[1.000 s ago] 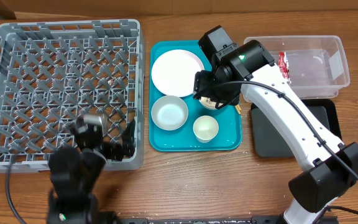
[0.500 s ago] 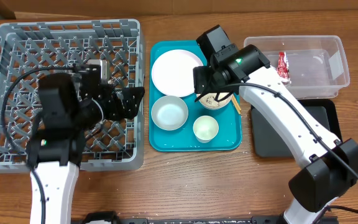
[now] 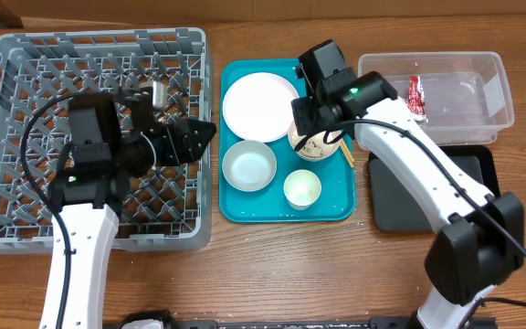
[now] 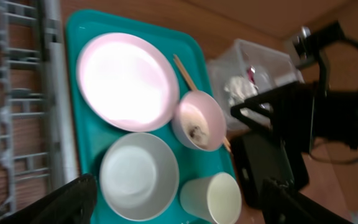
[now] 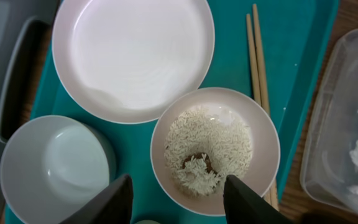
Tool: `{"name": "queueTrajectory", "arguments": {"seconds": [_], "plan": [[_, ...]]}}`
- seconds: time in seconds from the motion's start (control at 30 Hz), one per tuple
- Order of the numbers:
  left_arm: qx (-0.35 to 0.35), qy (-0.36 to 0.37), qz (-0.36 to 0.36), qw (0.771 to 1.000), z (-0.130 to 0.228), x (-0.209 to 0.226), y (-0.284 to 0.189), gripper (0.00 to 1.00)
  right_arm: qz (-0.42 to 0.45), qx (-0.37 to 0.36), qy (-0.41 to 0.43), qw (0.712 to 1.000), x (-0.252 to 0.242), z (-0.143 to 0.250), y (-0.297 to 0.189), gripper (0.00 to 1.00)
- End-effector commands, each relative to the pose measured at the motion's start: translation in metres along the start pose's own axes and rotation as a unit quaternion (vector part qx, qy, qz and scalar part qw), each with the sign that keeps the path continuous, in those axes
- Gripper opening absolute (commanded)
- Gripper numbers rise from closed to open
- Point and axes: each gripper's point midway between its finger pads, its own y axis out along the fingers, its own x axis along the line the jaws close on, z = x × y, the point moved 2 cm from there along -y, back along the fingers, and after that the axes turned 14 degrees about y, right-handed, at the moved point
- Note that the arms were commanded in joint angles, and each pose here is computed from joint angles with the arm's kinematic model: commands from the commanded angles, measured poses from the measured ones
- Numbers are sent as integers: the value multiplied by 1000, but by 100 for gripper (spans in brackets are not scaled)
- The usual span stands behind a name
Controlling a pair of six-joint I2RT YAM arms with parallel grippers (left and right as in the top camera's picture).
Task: Sort waste into correct bins and load items into the dishwasher
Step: 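Grasp the pink bowl with rice by its rim with the right gripper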
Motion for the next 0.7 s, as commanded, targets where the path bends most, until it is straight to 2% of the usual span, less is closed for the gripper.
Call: {"name": "queueTrajectory", "arguments": {"seconds": [0.0, 0.13, 0.33, 0.53, 0.67], "plan": [[-32, -52, -84, 995, -17, 28, -15, 89, 3, 26, -45, 999, 1, 10, 26, 48], [-43, -83, -144, 985, -18, 53, -25, 100, 3, 54, -76, 996, 5, 22, 54, 47], [-43, -86, -174, 980, -16, 62, -29, 100, 15, 87, -88, 992, 7, 40, 84, 46], [-42, -88, -212, 972, -14, 73, -33, 100, 16, 90, -89, 992, 8, 42, 94, 31], [-39, -90, -218, 971, -12, 75, -34, 100, 19, 98, -87, 991, 6, 45, 101, 29]]}}
